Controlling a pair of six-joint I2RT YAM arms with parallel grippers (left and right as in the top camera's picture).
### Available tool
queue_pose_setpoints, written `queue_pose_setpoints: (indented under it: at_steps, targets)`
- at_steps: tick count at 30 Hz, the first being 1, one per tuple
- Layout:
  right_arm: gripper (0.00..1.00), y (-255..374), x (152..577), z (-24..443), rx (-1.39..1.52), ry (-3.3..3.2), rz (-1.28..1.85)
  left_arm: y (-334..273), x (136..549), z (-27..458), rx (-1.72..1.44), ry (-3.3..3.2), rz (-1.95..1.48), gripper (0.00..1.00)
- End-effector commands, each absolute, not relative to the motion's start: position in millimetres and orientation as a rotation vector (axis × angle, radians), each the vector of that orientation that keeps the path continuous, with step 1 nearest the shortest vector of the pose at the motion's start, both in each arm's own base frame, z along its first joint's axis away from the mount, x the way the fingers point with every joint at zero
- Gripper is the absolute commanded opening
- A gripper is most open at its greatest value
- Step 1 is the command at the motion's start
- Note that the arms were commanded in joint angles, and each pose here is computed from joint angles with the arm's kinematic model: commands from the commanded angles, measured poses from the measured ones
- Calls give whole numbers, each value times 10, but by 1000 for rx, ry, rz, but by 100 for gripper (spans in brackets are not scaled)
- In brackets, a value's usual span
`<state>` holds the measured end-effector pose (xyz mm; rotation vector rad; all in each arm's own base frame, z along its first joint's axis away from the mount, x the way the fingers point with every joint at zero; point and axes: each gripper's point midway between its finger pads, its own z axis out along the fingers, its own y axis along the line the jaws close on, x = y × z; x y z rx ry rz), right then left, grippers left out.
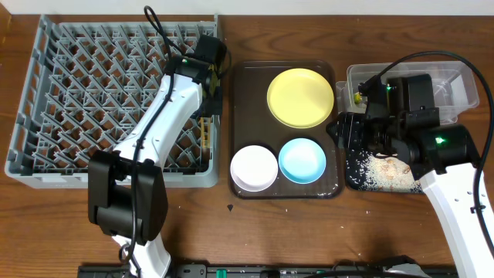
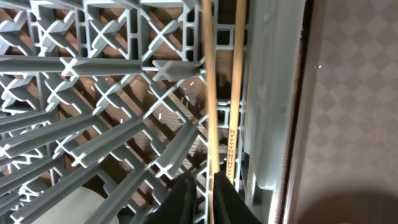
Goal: Sort waste into correct bins and load items into the dishwasher
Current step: 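Reach the left gripper to the light-blue bowl and grasp it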
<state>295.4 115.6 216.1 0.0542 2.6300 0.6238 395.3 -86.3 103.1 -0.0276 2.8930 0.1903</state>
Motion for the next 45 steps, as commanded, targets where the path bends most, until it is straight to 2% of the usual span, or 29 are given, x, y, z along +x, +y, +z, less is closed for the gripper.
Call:
queue_pose_setpoints:
  at_steps: [1, 5, 10, 16, 21, 25, 31, 45]
  targets:
    - [57, 1149, 2948, 2140, 66, 2637, 625, -915, 3951, 1124, -14, 2883, 133, 14]
    - [57, 1148, 2943, 2137, 67, 2640, 624, -973, 3928, 1314, -11, 2873, 73, 15]
    - [57, 1148, 2942, 2136, 67, 2640, 624, -1475, 3765, 1780, 91, 2805, -273, 17]
    - [58, 1147, 2941, 2135, 67, 2641, 623, -1932, 3422, 1925, 279, 2800, -354, 35]
    - [59, 1094, 2948, 2114, 106, 2648, 589, -2310, 3276, 1792, 423, 2796, -370, 43]
    - [67, 855, 2930, 2021, 274, 2681, 449, -2564, 3227, 1652, 503, 2782, -387, 43]
    - [72, 575, 2864, 1950, 444, 2712, 394, -2831, 3161, 1232, 637, 2814, -363, 43]
    - [74, 460, 2820, 1918, 498, 2728, 374, -3055, 3030, 290, 916, 2910, -257, 43]
